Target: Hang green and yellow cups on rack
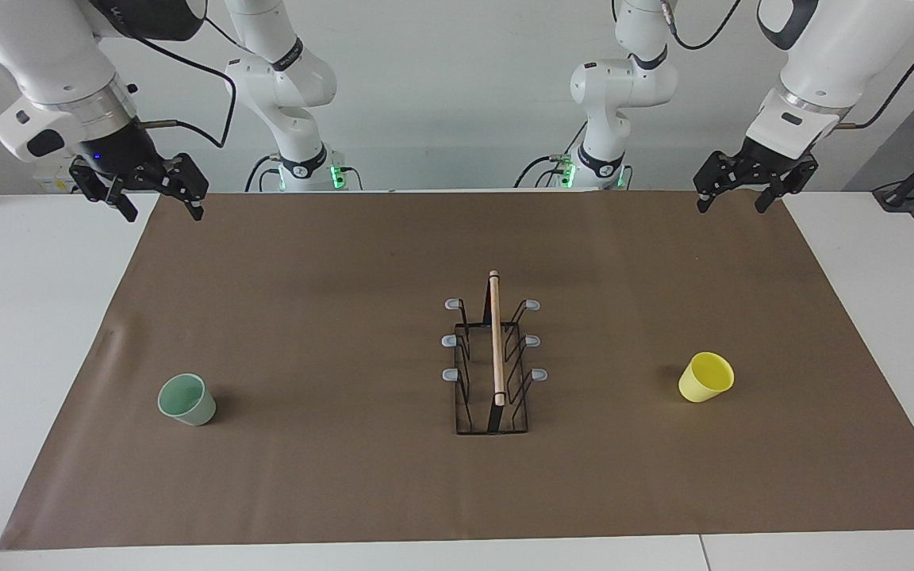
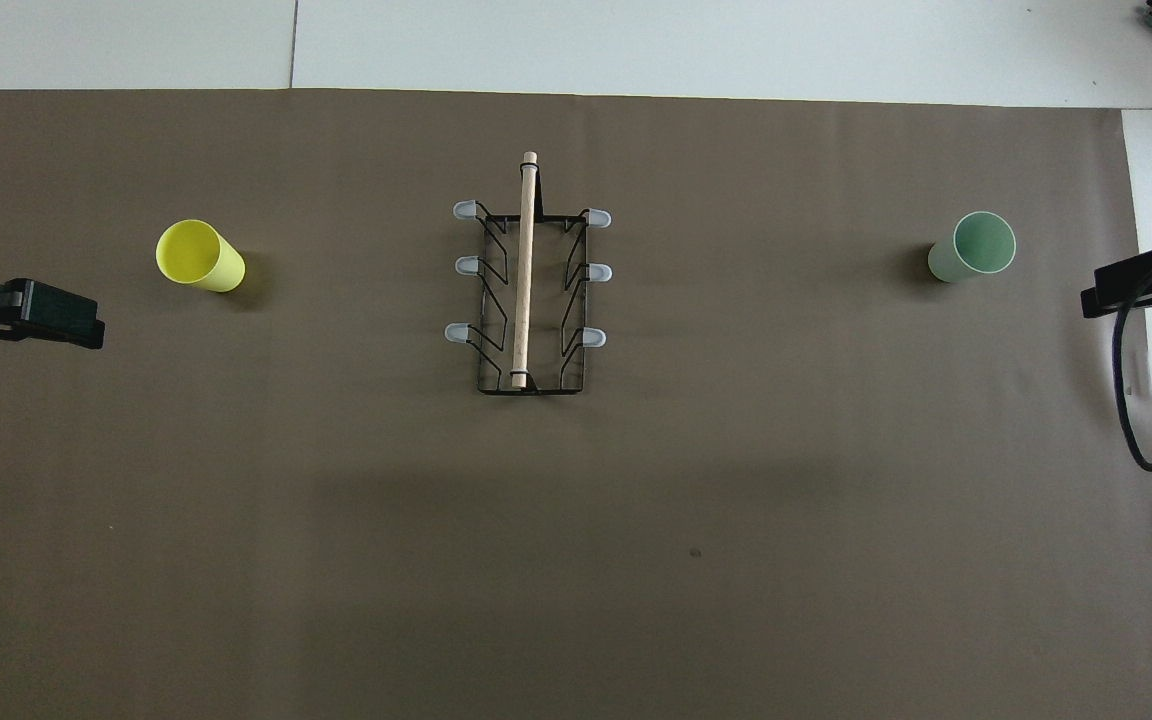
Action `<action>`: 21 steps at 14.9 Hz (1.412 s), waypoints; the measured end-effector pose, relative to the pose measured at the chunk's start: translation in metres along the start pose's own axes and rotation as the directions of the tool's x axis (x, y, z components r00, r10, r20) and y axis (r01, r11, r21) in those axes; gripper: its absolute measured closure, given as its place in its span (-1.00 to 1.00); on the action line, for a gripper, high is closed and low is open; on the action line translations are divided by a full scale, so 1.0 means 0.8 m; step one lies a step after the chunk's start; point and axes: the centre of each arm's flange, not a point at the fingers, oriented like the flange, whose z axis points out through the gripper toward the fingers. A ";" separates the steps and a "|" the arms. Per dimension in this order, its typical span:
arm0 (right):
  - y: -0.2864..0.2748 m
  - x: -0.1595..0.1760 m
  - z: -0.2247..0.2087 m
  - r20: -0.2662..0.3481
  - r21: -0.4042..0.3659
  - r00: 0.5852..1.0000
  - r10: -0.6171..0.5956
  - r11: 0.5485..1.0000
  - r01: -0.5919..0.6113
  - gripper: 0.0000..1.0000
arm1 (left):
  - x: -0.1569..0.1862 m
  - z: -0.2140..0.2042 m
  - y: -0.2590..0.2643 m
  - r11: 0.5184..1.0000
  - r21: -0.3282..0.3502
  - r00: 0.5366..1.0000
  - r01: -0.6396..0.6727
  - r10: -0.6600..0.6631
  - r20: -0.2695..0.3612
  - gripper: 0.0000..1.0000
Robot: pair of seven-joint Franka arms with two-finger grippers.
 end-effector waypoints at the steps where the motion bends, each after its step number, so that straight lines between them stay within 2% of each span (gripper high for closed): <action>1: 0.000 0.000 0.000 0.000 0.000 1.000 0.000 1.000 0.000 -1.00 | 0.000 0.000 0.000 1.000 0.000 1.000 -0.007 0.007 -0.002 -1.00; 10: -0.002 0.003 0.003 -0.001 -0.001 1.000 -0.007 1.000 0.007 -1.00 | 0.003 -0.002 0.000 1.000 0.000 0.999 -0.028 0.028 -0.018 -1.00; 12: -0.005 0.009 0.008 -0.013 -0.019 0.999 -0.035 0.999 0.035 -1.00 | 0.005 -0.001 0.000 1.000 0.001 0.999 -0.028 0.028 -0.024 -1.00; 14: -0.004 0.015 0.014 -0.025 -0.062 0.993 -0.115 0.992 0.114 -1.00 | 0.007 0.003 0.000 1.000 0.000 0.999 -0.029 0.029 -0.023 -1.00; 17: -0.001 0.019 0.025 0.010 -0.148 0.956 -0.292 0.946 0.290 -1.00 | 0.014 0.012 -0.003 1.000 0.000 1.000 -0.025 0.025 -0.019 -1.00; 21: -0.022 0.018 0.031 0.084 -0.236 0.874 -0.478 0.843 0.484 -1.00 | 0.042 0.070 -0.015 0.999 -0.001 0.997 0.042 -0.042 0.064 -1.00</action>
